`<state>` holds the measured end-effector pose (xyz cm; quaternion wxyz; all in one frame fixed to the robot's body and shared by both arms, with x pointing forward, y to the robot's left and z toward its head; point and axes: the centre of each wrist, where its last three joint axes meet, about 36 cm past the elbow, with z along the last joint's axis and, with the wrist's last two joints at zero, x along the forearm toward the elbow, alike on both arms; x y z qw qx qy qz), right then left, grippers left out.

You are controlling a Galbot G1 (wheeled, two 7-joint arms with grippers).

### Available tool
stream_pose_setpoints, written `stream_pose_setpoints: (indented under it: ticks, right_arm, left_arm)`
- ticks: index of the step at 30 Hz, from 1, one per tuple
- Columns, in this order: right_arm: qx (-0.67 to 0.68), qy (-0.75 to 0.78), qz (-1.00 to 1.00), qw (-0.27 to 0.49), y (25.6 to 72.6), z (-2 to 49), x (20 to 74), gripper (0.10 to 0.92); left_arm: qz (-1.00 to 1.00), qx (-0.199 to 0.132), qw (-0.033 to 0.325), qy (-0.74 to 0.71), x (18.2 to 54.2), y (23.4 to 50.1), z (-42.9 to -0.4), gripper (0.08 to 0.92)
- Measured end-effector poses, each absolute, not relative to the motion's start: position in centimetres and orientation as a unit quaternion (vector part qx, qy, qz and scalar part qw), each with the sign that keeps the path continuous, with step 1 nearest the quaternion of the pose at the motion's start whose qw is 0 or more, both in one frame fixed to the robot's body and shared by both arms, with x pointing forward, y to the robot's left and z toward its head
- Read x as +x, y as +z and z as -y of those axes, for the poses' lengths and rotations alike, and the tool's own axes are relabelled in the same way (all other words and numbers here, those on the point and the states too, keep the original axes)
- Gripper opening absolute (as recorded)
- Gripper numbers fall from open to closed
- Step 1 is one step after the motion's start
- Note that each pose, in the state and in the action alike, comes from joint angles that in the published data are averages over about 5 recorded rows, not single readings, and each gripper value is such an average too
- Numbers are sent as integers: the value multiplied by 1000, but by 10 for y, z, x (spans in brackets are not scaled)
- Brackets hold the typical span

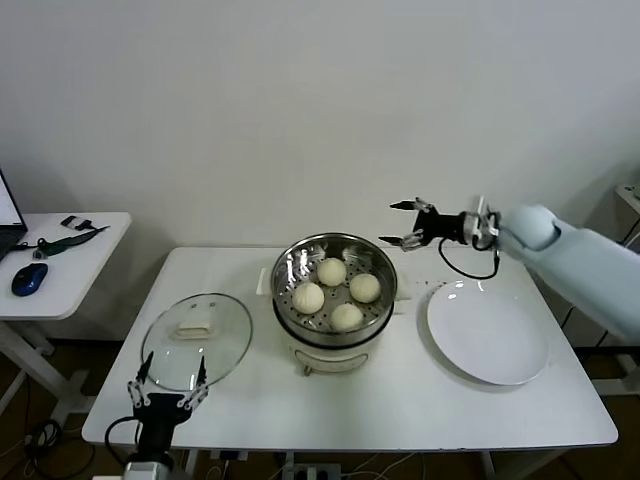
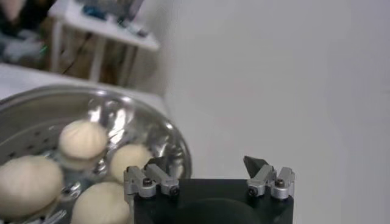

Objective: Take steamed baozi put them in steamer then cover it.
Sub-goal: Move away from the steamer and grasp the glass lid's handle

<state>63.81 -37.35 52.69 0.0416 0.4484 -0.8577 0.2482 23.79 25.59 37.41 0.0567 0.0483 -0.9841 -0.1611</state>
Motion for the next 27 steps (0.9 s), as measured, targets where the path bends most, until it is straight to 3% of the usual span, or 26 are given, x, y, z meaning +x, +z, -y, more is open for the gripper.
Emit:
stream_pose_setpoints:
  ticks: [12,27]
  right_arm:
    - [326,131,936,-19,441,388,558,823]
    - [178,51,983,-6,377,428,460,823]
  left_arm:
    - [954,40,49,-294,253,378,-274,823]
    - [783,-13,59,-619,278,350,-290,823]
